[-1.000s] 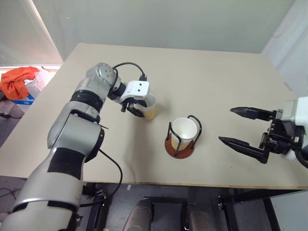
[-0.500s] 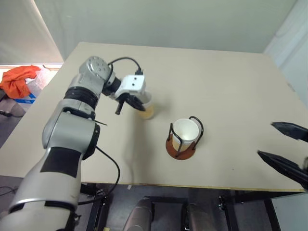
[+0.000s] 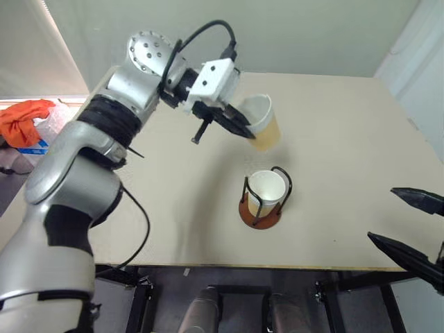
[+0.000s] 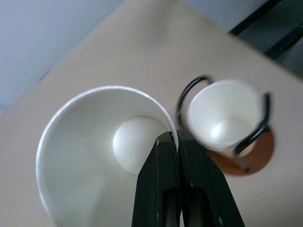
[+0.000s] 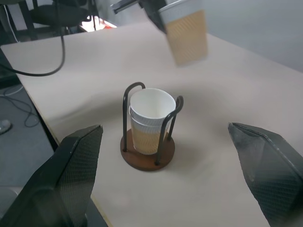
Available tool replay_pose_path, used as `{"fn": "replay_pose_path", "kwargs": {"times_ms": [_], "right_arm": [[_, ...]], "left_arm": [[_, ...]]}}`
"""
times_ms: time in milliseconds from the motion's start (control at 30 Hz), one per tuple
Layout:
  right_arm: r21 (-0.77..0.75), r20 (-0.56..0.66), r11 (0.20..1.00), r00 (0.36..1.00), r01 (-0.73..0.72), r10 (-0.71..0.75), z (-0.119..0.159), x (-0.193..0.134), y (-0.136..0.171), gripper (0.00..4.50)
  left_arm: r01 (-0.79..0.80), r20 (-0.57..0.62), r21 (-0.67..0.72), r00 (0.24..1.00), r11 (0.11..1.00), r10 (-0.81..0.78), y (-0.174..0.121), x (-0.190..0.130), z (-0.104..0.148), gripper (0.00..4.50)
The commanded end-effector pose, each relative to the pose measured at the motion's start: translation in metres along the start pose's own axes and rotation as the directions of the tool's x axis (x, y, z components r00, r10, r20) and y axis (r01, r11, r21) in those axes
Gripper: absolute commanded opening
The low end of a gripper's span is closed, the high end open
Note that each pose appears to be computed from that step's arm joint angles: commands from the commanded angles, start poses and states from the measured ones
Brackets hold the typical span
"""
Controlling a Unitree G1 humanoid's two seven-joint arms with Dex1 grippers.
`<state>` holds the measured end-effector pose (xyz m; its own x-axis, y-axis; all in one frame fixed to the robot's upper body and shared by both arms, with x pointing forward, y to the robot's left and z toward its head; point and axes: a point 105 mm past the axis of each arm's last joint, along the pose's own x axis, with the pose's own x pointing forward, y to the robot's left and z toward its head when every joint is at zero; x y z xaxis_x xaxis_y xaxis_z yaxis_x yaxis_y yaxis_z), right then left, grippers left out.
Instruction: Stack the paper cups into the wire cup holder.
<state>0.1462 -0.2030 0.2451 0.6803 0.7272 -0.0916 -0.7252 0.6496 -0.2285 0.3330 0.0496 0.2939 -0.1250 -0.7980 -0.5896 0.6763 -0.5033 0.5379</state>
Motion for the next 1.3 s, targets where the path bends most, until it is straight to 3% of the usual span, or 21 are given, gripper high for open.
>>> {"fn": "replay_pose_path", "kwargs": {"times_ms": [33,267,600,700,900,1133,1300], "right_arm": [[-0.031,0.018,0.999,1.000,-0.018,0.018,0.005,0.007,0.001,4.50],[-0.039,0.021,0.999,1.000,-0.017,0.018,0.003,0.013,-0.003,4.50],[-0.047,0.022,0.999,1.000,-0.005,0.007,0.005,0.014,-0.004,4.50],[-0.047,0.021,0.999,1.000,0.000,0.001,0.005,0.015,-0.004,4.50],[-0.047,0.023,0.999,1.000,-0.001,0.002,0.006,0.018,-0.004,4.50],[-0.047,0.037,0.998,0.998,-0.048,0.050,0.008,0.028,-0.009,4.50],[-0.038,0.033,0.991,0.991,-0.128,0.130,0.005,0.037,-0.021,4.50]], "left_arm": [[0.092,0.033,0.098,0.995,0.991,-0.096,-0.006,0.003,0.023,0.02],[0.212,0.020,0.207,0.975,0.955,-0.221,-0.021,0.017,0.034,0.02],[0.293,-0.028,0.219,0.955,0.931,-0.294,-0.030,0.032,0.022,0.02],[0.294,-0.008,0.214,0.954,0.932,-0.299,-0.030,0.032,0.027,0.59],[0.279,-0.001,0.218,0.958,0.935,-0.285,-0.026,0.034,0.028,2.64],[0.181,0.013,0.150,0.983,0.972,-0.185,-0.014,0.020,0.021,2.64],[0.024,0.201,-0.090,0.980,0.996,-0.006,-0.019,-0.012,0.018,2.64]]}}
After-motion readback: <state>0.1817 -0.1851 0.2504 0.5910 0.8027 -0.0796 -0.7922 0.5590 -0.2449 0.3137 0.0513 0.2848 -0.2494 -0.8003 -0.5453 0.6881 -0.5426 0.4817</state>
